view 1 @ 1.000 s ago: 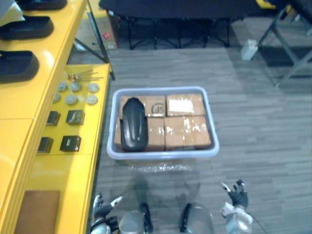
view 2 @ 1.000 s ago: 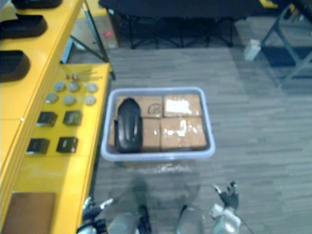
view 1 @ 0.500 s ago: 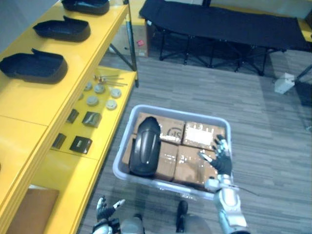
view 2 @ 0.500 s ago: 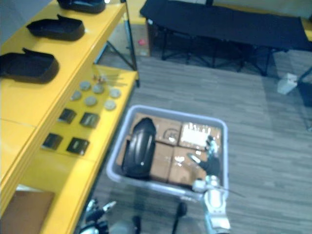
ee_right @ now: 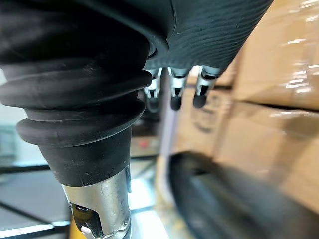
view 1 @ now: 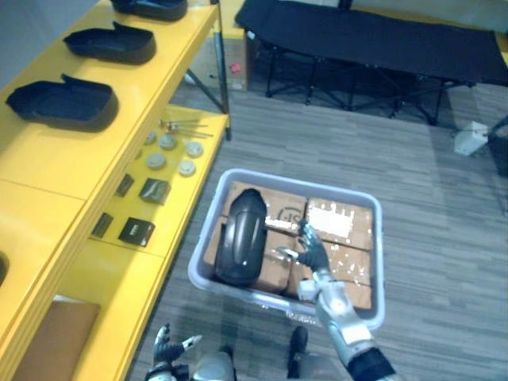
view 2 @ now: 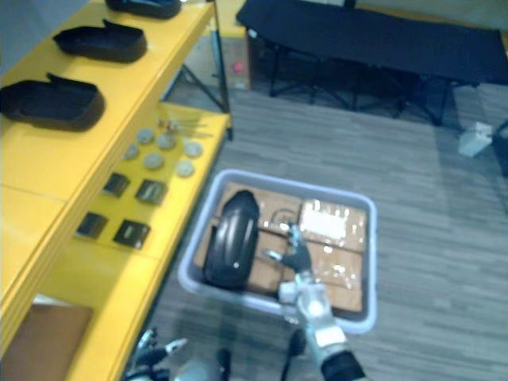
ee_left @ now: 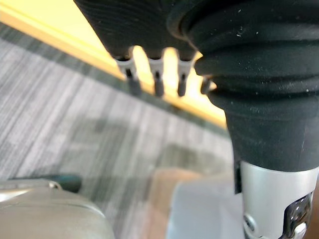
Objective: Walk over and take plastic housings, then place them on the shelf
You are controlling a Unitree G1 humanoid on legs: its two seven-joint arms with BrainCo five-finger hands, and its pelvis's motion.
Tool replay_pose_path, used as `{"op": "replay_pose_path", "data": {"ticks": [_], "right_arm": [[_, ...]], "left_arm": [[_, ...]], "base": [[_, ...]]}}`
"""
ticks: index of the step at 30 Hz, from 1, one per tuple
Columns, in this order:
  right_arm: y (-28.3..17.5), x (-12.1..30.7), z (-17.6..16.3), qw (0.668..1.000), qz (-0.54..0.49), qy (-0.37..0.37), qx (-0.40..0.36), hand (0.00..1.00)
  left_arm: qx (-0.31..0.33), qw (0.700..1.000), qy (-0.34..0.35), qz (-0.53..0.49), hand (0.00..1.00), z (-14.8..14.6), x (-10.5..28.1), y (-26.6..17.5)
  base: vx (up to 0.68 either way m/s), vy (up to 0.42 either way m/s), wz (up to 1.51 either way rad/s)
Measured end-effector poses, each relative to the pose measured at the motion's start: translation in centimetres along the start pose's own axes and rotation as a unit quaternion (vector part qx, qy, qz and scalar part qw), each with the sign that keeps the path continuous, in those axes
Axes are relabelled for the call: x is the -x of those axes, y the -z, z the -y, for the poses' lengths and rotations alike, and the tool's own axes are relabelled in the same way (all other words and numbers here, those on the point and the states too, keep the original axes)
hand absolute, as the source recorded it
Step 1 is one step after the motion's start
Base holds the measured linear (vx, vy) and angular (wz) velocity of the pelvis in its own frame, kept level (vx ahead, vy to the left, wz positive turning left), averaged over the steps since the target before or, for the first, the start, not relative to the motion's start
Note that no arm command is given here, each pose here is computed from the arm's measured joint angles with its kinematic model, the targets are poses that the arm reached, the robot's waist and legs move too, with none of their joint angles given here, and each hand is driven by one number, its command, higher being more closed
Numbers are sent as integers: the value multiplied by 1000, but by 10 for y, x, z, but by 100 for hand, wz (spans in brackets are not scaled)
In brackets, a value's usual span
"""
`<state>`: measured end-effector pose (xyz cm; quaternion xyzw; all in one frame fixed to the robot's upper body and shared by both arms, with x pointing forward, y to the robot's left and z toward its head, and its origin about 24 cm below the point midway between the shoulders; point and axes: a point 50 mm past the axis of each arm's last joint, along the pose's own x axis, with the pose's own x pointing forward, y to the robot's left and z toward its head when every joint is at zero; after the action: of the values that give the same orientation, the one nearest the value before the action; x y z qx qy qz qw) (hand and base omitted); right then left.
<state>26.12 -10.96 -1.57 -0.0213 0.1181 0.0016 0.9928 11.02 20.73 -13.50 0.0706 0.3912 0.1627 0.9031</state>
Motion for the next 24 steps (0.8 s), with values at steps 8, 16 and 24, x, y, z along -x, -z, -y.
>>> {"op": "replay_pose_path", "data": {"ticks": [8, 16, 24], "right_arm": [[-47, -39, 2, 994, 22, 100, 46, 0], [-83, -53, 8, 985, 57, 155, 59, 0], [-100, -72, 27, 978, 31, 189, 84, 0]], "left_arm": [[-12, 1000, -4, 16, 0, 3, -2, -8], [-5, 999, 0, 50, 0, 4, -9, -26], [15, 999, 4, 51, 0, 7, -9, -30]], "base": [[-117, 9, 16], [-64, 14, 7], [-11, 27, 9]]}}
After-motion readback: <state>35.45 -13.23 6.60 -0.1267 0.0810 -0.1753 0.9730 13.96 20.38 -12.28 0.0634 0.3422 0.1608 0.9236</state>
